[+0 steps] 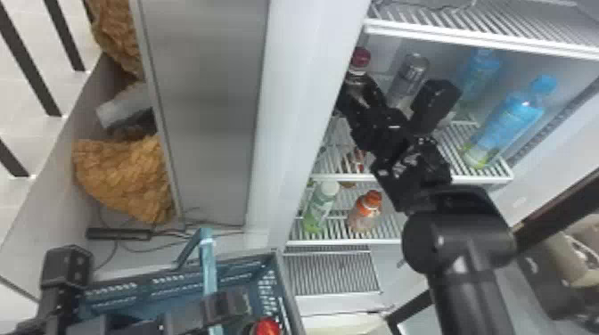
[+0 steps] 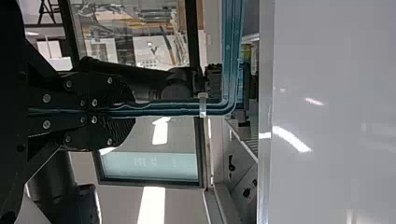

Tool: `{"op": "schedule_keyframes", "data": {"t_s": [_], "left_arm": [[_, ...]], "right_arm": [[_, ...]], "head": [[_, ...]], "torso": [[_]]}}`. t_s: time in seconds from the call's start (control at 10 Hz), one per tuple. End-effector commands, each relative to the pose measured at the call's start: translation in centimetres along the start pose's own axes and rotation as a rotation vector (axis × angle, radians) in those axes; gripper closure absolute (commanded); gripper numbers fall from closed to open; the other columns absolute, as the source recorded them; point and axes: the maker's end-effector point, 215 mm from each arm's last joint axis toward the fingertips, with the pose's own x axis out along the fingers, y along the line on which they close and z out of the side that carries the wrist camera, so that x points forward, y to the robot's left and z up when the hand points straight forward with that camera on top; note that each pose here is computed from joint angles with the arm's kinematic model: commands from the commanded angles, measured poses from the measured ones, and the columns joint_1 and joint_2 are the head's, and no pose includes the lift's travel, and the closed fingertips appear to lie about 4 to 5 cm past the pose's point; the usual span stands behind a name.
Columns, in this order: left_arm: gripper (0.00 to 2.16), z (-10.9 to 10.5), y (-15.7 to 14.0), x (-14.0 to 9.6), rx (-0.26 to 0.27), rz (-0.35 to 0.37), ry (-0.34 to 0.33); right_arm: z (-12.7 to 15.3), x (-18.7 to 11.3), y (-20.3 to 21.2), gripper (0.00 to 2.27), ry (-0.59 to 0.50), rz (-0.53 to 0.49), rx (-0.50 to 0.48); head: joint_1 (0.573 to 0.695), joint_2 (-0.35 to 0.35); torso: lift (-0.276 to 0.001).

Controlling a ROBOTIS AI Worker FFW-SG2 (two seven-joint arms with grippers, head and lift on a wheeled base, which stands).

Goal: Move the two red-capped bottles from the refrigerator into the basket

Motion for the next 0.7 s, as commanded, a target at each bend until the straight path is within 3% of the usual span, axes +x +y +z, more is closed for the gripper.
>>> {"op": "schedule_keyframes", "data": {"t_s": [0.0, 0.6], "left_arm": [[1.20, 0.0, 0.0, -0.1, 0.000, 0.002, 0.000], [1.20, -0.1, 0.1, -0.1, -0.002, 0.004, 0.000]], "right_arm": [[0.9, -2.2, 0.7, 1.28, -0.006, 0.008, 0.011], [3.2, -10.5, 3.6, 1.28, 0.018, 0.053, 0.042]], "head": [[0.695, -0.223], [0.695, -0.247]], "torso": [[0.000], [0.000]]}}
